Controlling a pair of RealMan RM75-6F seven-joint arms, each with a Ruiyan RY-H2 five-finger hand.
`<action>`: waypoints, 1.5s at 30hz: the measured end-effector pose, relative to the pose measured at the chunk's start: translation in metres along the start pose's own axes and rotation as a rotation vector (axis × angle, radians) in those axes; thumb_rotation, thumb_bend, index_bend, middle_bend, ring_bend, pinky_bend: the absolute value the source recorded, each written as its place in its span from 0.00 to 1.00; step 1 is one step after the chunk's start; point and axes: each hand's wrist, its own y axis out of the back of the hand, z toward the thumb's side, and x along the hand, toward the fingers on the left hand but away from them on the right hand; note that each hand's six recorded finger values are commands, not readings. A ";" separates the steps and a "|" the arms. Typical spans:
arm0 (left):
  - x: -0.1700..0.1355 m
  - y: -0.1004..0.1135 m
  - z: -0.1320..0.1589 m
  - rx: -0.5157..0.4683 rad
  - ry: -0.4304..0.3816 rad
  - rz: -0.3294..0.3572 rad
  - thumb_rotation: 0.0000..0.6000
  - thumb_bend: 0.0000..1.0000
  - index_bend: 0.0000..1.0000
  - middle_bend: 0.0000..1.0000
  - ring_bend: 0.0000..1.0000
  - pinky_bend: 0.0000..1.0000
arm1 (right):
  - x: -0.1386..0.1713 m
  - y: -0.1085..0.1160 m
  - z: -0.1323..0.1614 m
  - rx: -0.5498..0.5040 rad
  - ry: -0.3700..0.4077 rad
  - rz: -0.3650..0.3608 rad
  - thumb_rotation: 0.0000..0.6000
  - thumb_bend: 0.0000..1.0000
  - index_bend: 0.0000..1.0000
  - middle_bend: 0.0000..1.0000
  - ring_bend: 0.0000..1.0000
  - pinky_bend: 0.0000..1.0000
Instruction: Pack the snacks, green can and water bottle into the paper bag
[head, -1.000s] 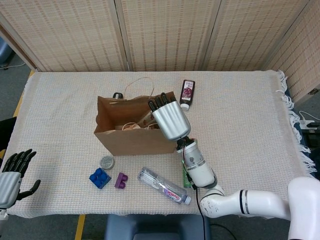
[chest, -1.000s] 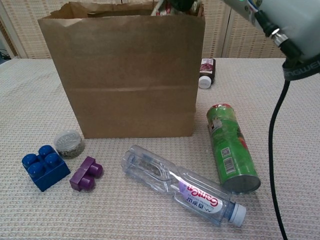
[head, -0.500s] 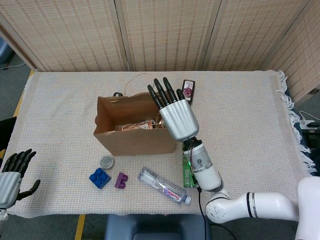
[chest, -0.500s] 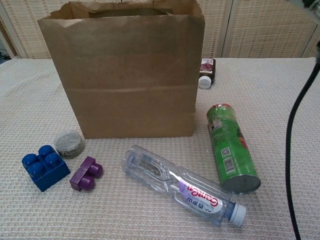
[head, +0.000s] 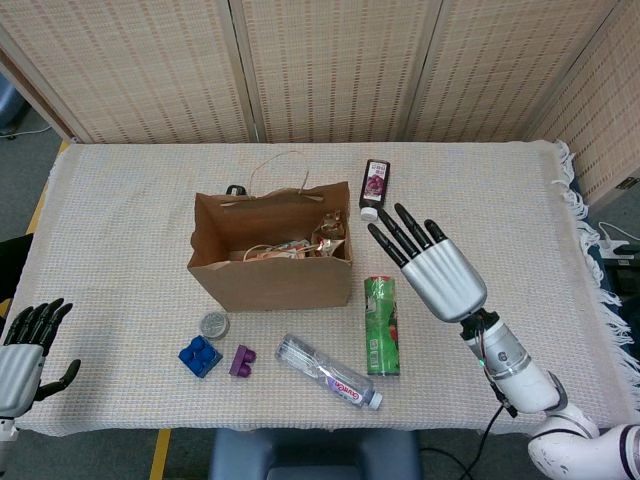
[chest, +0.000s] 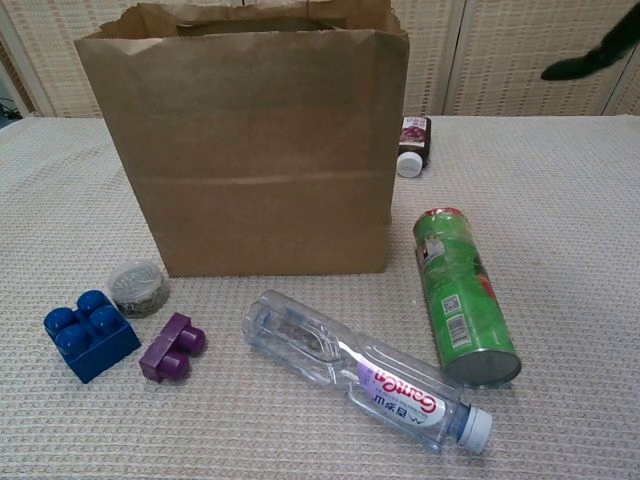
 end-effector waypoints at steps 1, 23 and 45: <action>0.000 0.000 0.000 0.003 0.002 0.001 1.00 0.35 0.06 0.00 0.00 0.00 | 0.007 -0.006 0.001 0.003 0.026 0.016 1.00 0.05 0.00 0.03 0.00 0.35; 0.001 0.000 0.000 -0.009 0.004 0.000 1.00 0.35 0.06 0.00 0.00 0.00 | 0.043 -0.108 0.077 0.084 0.416 0.329 1.00 0.00 0.00 0.01 0.00 0.29; 0.001 0.001 -0.001 -0.027 -0.009 -0.008 1.00 0.35 0.06 0.00 0.00 0.00 | 0.019 -0.161 0.112 0.166 0.445 0.422 1.00 0.22 0.48 0.35 0.27 0.65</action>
